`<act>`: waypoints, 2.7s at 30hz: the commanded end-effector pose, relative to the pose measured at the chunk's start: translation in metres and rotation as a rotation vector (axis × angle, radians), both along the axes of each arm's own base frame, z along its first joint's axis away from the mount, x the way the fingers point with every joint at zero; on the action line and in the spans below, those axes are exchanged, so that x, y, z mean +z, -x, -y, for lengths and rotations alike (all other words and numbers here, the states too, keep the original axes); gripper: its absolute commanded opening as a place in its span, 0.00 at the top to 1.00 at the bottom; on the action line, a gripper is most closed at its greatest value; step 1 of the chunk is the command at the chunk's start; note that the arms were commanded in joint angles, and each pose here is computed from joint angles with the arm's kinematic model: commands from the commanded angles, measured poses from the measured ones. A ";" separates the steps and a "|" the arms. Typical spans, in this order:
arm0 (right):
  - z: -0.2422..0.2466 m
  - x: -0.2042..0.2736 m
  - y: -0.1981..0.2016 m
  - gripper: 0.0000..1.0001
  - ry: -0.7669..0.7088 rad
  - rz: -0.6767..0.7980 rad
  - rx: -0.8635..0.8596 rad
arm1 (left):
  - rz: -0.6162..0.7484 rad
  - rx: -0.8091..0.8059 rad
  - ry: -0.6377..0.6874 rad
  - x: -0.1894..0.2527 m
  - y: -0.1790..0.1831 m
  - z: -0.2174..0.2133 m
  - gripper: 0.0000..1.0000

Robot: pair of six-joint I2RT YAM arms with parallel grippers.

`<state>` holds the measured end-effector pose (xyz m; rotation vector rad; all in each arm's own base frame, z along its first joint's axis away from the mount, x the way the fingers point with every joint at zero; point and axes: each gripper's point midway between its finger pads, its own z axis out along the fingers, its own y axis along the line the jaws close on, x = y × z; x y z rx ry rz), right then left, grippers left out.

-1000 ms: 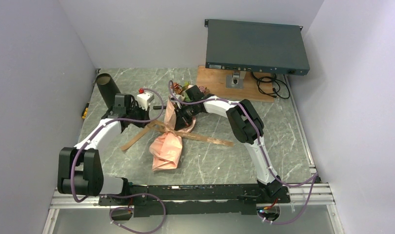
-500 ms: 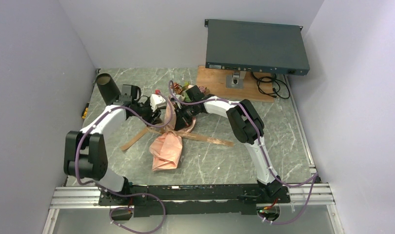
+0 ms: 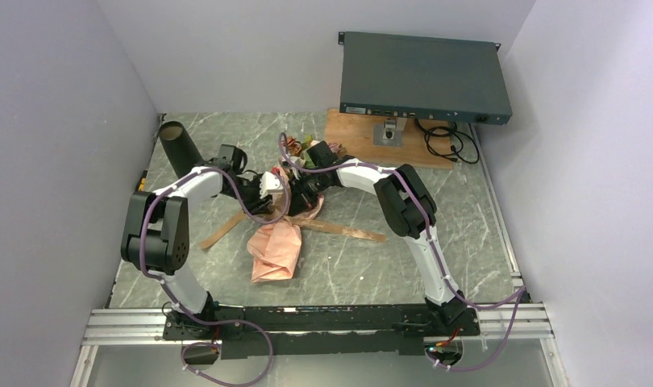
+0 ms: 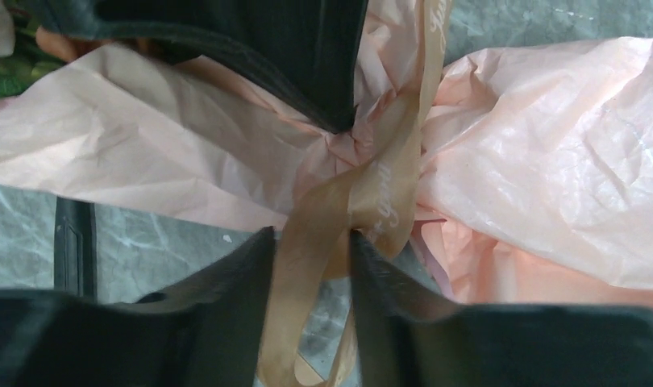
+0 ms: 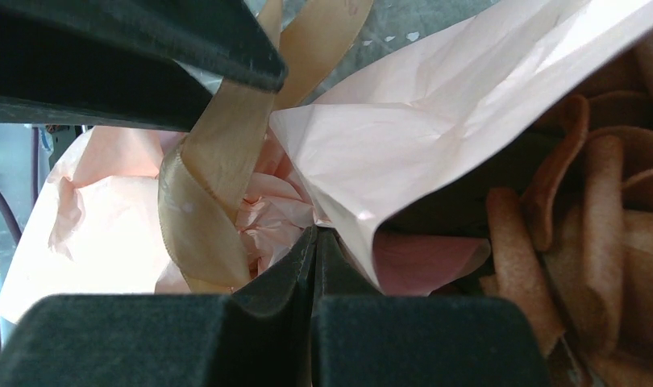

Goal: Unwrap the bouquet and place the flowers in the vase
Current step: Untie the ribbon from the wrapping paper.

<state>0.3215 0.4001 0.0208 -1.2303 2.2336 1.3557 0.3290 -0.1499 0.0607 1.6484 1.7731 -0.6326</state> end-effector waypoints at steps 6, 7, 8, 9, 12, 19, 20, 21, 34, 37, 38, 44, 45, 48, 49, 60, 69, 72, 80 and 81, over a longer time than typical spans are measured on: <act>0.064 -0.092 0.007 1.00 0.363 -0.048 -0.085 | 0.015 0.194 -0.006 0.008 -0.024 -0.021 0.96; 0.063 -0.092 0.006 1.00 0.363 -0.047 -0.084 | 0.004 0.239 -0.002 0.010 -0.025 -0.029 0.98; 0.064 -0.093 0.006 1.00 0.364 -0.046 -0.085 | -0.011 0.277 -0.003 0.011 -0.024 -0.036 0.99; 0.063 -0.093 0.006 1.00 0.364 -0.046 -0.084 | -0.020 0.320 -0.003 0.013 -0.024 -0.044 1.00; 0.064 -0.094 0.007 1.00 0.366 -0.045 -0.082 | -0.043 0.459 0.015 0.020 -0.023 -0.062 1.00; 0.065 -0.094 0.007 1.00 0.366 -0.042 -0.076 | -0.121 0.721 0.124 0.034 -0.021 -0.093 0.85; 0.065 -0.094 0.008 1.00 0.364 -0.044 -0.075 | -0.094 0.653 0.140 0.039 -0.019 -0.087 0.72; 0.064 -0.094 0.008 1.00 0.365 -0.046 -0.074 | -0.069 0.577 0.166 0.046 -0.016 -0.078 0.62; 0.062 -0.092 0.006 1.00 0.359 -0.050 -0.086 | 0.131 0.061 0.042 0.030 -0.008 -0.006 0.46; 0.061 -0.092 0.006 1.00 0.357 -0.049 -0.089 | 0.149 0.026 0.015 0.020 -0.013 0.004 0.45; 0.061 -0.092 0.006 1.00 0.356 -0.050 -0.089 | 0.154 0.022 0.004 0.016 -0.016 0.005 0.46; 0.062 -0.092 0.007 1.00 0.362 -0.050 -0.087 | 0.182 0.106 -0.102 -0.008 -0.035 -0.010 0.61; 0.063 -0.093 0.007 1.00 0.363 -0.050 -0.086 | 0.185 0.133 -0.108 -0.007 -0.037 -0.015 0.69; 0.064 -0.092 0.008 1.00 0.363 -0.049 -0.084 | 0.165 0.221 -0.074 0.004 -0.038 -0.027 0.87; 0.064 -0.093 0.009 1.00 0.364 -0.048 -0.082 | 0.154 0.255 -0.055 0.009 -0.038 -0.031 0.92; 0.067 -0.093 0.009 1.00 0.370 -0.044 -0.084 | -0.062 0.843 0.080 0.046 -0.021 -0.121 1.00; 0.069 -0.094 0.010 1.00 0.367 -0.048 -0.085 | -0.099 1.190 0.108 0.074 0.038 -0.174 1.00; 0.068 -0.094 0.009 1.00 0.365 -0.047 -0.084 | -0.125 1.209 0.139 0.084 0.063 -0.174 1.00; 0.068 -0.094 0.008 1.00 0.366 -0.041 -0.075 | -0.036 1.073 -0.108 0.079 0.136 -0.177 1.00; 0.069 -0.094 0.008 1.00 0.366 -0.041 -0.073 | -0.034 1.058 -0.157 0.074 0.146 -0.180 1.00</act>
